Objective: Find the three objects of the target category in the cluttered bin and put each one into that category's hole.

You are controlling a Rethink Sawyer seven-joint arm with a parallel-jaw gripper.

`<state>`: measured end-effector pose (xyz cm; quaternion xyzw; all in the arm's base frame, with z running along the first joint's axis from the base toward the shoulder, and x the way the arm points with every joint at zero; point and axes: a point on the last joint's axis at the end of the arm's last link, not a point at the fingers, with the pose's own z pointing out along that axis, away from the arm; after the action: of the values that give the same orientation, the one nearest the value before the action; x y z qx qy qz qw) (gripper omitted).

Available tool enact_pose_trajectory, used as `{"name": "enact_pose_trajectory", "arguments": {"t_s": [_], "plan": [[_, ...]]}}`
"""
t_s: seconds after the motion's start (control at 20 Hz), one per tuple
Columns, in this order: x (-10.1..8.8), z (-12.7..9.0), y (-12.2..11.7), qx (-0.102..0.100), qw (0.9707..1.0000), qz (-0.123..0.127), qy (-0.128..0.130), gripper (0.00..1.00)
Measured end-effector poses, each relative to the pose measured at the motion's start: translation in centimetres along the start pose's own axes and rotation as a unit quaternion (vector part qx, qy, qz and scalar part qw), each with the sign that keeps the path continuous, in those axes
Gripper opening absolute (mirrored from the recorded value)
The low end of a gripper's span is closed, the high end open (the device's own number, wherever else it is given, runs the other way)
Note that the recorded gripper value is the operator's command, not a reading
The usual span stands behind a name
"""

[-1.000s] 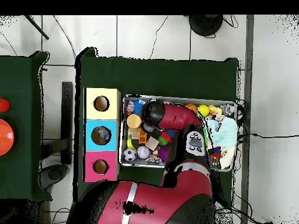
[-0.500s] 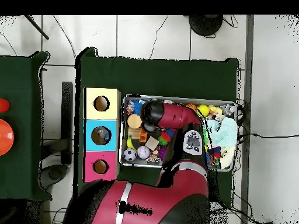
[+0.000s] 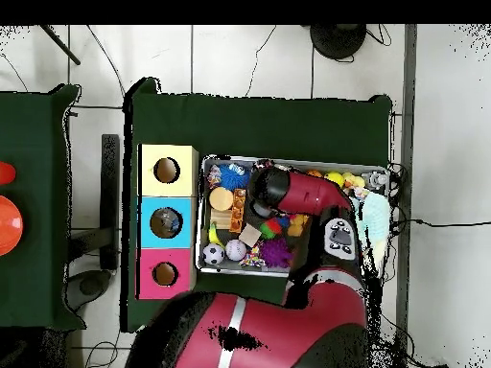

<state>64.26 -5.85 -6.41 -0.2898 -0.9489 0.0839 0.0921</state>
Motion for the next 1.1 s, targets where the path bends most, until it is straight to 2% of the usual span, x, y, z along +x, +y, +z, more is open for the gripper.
{"name": "enact_pose_trajectory", "arguments": {"t_s": [0.05, 0.25, 0.65, 1.1], "plan": [[-0.9, 0.3, -1.7, -0.001, 0.9999, 0.012, 0.002, 1.0], [-1.8, 0.5, -2.9, -0.009, 0.9996, 0.025, 0.007, 1.0], [-2.2, 0.6, -3.4, -0.024, 0.9988, 0.034, 0.027, 1.0], [-2.3, 0.6, -3.9, -0.029, 0.998, 0.039, 0.041, 1.0]]}}
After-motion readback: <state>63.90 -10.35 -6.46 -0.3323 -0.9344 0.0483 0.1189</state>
